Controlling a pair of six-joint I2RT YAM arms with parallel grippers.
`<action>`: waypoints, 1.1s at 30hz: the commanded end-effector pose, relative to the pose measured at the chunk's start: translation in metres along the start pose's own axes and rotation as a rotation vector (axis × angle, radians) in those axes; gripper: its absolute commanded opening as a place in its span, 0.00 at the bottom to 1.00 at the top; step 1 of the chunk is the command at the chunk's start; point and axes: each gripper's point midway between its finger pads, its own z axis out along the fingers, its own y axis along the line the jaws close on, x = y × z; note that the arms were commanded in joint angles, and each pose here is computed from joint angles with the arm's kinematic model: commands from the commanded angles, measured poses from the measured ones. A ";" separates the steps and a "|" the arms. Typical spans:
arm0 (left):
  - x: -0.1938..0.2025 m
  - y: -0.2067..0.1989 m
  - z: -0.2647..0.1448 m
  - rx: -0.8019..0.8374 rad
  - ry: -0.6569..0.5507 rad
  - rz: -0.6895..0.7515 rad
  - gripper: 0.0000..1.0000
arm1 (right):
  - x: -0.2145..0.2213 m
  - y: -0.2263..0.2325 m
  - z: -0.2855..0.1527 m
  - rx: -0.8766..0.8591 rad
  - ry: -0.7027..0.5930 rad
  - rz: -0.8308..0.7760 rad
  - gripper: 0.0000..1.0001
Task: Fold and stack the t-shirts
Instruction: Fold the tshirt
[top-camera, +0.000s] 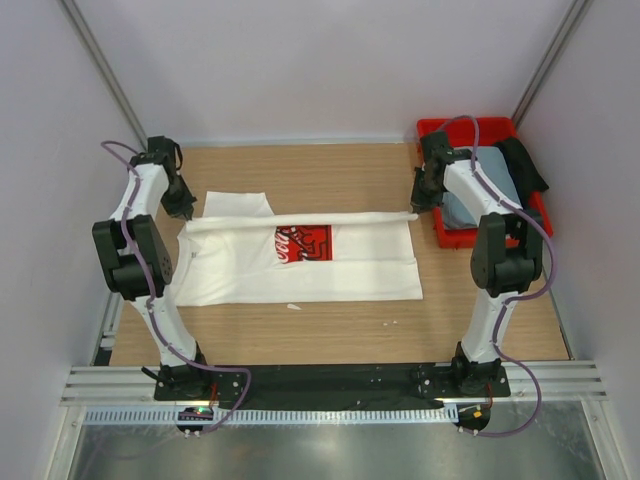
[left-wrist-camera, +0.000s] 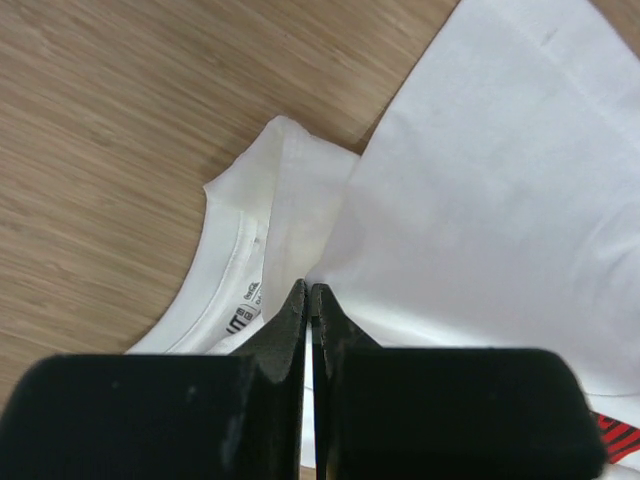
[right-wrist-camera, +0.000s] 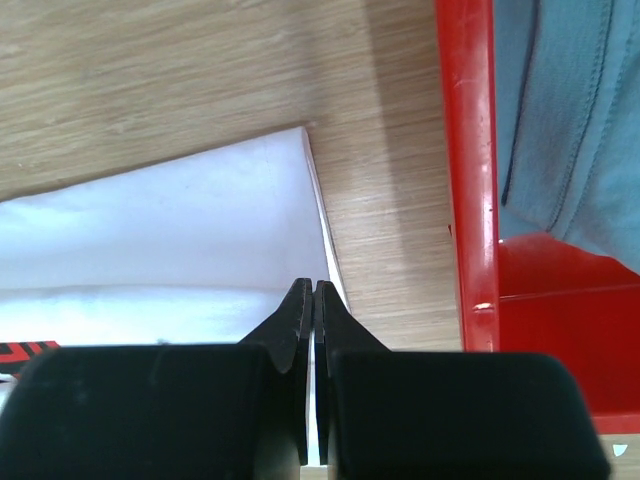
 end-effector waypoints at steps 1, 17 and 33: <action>-0.003 0.013 -0.016 -0.050 -0.040 -0.009 0.00 | -0.005 -0.006 -0.020 0.019 -0.049 0.004 0.01; 0.014 0.030 -0.005 -0.128 0.005 0.004 0.00 | 0.034 -0.016 -0.007 0.023 0.028 0.000 0.01; 0.030 0.045 0.006 -0.210 0.053 0.005 0.00 | 0.045 -0.020 0.002 0.042 0.059 -0.008 0.01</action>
